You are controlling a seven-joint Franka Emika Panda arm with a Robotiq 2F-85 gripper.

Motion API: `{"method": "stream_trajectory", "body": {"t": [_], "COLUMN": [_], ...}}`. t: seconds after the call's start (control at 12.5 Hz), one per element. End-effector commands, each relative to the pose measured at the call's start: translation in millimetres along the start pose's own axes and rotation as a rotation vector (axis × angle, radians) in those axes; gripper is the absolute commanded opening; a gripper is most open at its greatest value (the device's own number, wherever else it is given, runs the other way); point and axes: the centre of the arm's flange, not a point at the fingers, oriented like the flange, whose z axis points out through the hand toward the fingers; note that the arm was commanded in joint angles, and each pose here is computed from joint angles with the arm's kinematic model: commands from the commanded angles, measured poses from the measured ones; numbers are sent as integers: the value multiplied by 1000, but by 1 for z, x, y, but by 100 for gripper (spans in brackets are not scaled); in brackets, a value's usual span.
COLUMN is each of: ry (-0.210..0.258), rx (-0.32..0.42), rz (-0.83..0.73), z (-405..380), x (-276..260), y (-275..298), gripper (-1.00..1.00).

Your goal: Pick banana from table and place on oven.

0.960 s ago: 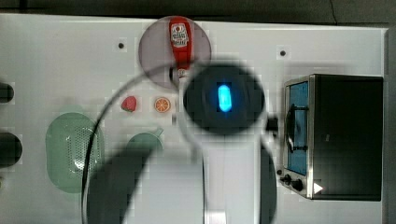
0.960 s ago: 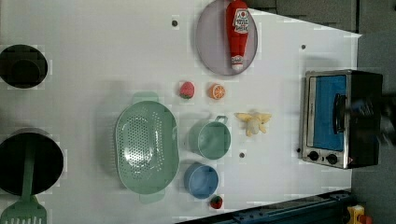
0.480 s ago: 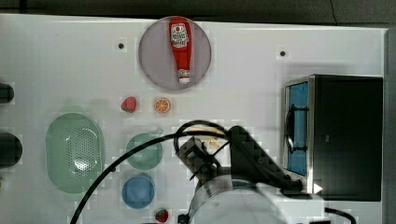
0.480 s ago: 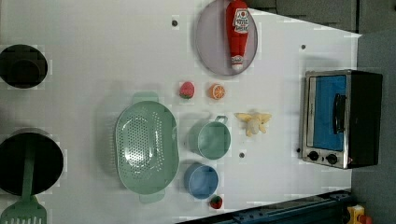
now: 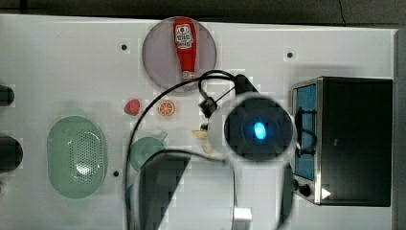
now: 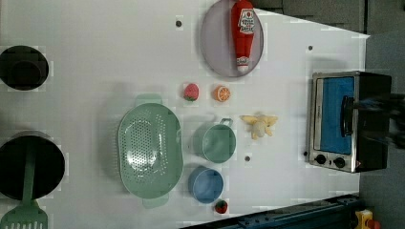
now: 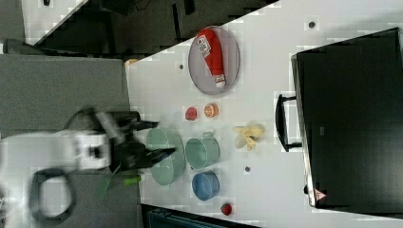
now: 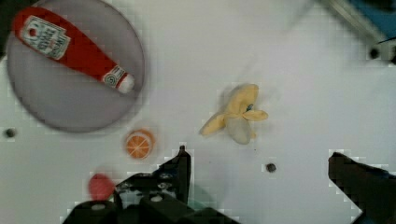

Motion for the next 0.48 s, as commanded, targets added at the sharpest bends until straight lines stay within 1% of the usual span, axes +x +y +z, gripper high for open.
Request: {"method": "stream_trajectory", "body": {"t": [0.08,0.32,0.48], "ry": [14,54,47], "rx": [-7,32,21], "rz": [-32,-35,-35], "z": [66,140,187], "x": [-3,1,1], "y": [1,-5,-3], "gripper": [100,100,100]}}
